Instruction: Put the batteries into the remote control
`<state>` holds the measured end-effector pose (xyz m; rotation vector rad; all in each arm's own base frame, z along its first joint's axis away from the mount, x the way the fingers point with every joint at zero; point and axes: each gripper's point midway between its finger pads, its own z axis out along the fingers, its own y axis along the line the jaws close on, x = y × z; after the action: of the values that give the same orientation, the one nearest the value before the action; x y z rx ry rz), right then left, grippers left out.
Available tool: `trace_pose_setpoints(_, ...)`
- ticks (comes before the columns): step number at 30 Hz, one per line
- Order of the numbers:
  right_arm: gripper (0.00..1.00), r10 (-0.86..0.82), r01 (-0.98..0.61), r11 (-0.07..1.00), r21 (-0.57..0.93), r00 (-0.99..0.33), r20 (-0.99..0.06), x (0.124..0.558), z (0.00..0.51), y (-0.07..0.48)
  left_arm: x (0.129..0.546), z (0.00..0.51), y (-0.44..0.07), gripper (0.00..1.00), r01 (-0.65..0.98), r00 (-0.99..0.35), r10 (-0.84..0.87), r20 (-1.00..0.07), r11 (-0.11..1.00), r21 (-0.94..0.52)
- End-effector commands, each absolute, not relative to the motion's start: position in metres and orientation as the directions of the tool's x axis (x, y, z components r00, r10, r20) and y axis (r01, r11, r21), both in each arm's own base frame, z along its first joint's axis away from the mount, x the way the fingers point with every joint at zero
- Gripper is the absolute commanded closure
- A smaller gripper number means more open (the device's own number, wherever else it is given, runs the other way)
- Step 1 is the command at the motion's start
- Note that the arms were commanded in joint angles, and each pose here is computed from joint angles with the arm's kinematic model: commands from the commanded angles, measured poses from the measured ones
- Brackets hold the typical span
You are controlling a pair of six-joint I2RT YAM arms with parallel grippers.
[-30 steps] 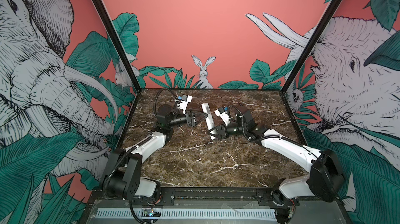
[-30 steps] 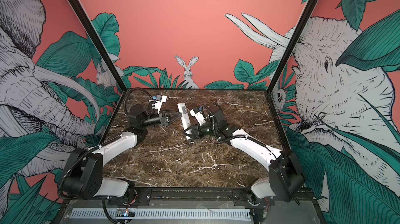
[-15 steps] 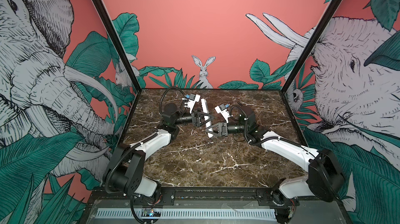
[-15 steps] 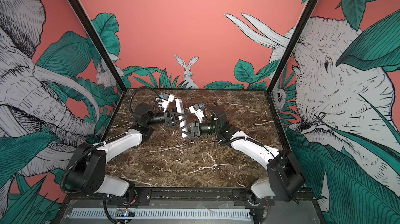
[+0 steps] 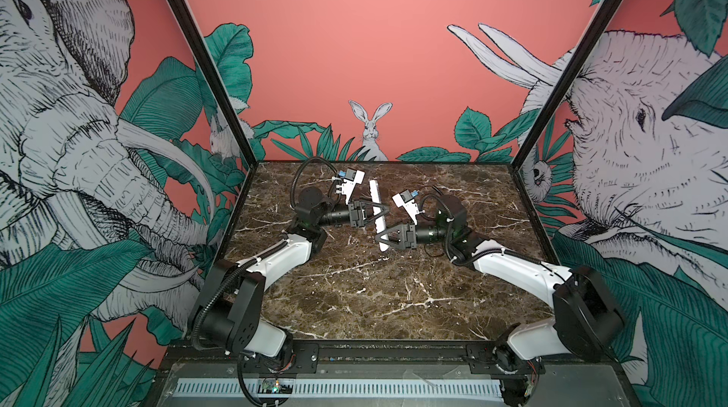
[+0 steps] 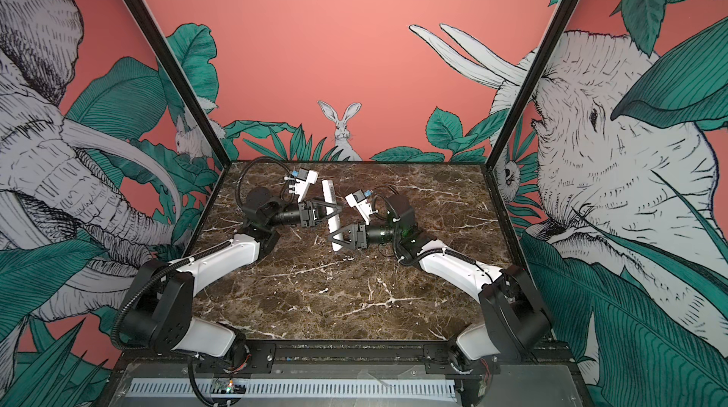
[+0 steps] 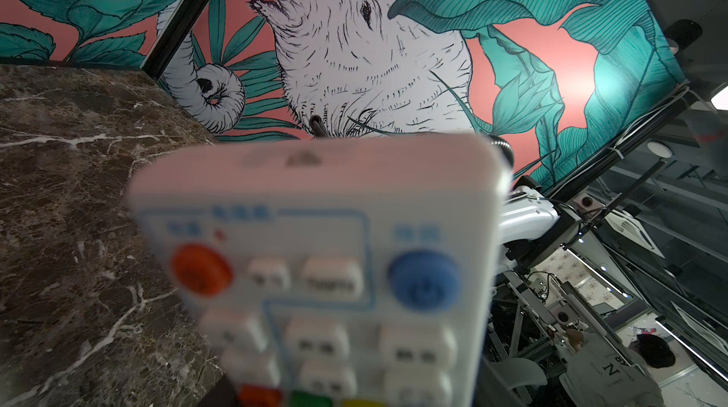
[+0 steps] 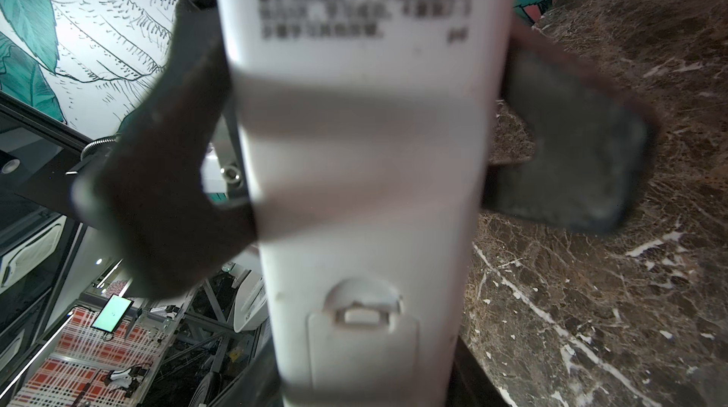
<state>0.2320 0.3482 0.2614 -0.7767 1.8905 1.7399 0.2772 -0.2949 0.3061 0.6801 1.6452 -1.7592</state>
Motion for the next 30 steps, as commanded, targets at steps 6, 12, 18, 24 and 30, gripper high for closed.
trace_pose_setpoints(6,0.42,-0.084,-0.649,0.027,0.760,-0.759,-0.645,0.237,0.267,0.344,0.281,0.312,-0.295,0.74,0.817,-0.574,-0.082,-0.815,0.023,-0.577)
trace_pose_setpoints(12,0.22,-0.151,-0.664,0.145,0.733,-0.747,-0.647,0.236,0.242,0.336,0.297,0.294,-0.289,0.78,0.779,-0.611,-0.046,-0.791,0.146,-0.610)
trace_pose_setpoints(18,0.15,-0.223,-0.662,0.328,0.674,-0.747,-0.626,0.241,0.206,0.314,0.313,0.274,-0.278,0.87,0.719,-0.660,-0.041,-0.750,0.253,-0.647)
trace_pose_setpoints(24,0.13,-0.323,-0.637,0.618,0.460,-0.740,-0.590,0.252,0.163,0.268,0.330,0.198,-0.256,0.86,0.551,-0.783,0.080,-0.616,0.547,-0.630)
trace_pose_setpoints(30,0.12,-0.381,-0.629,0.711,0.314,-0.720,-0.580,0.254,0.150,0.239,0.343,0.117,-0.212,0.85,0.325,-0.909,0.148,-0.390,0.837,-0.439)
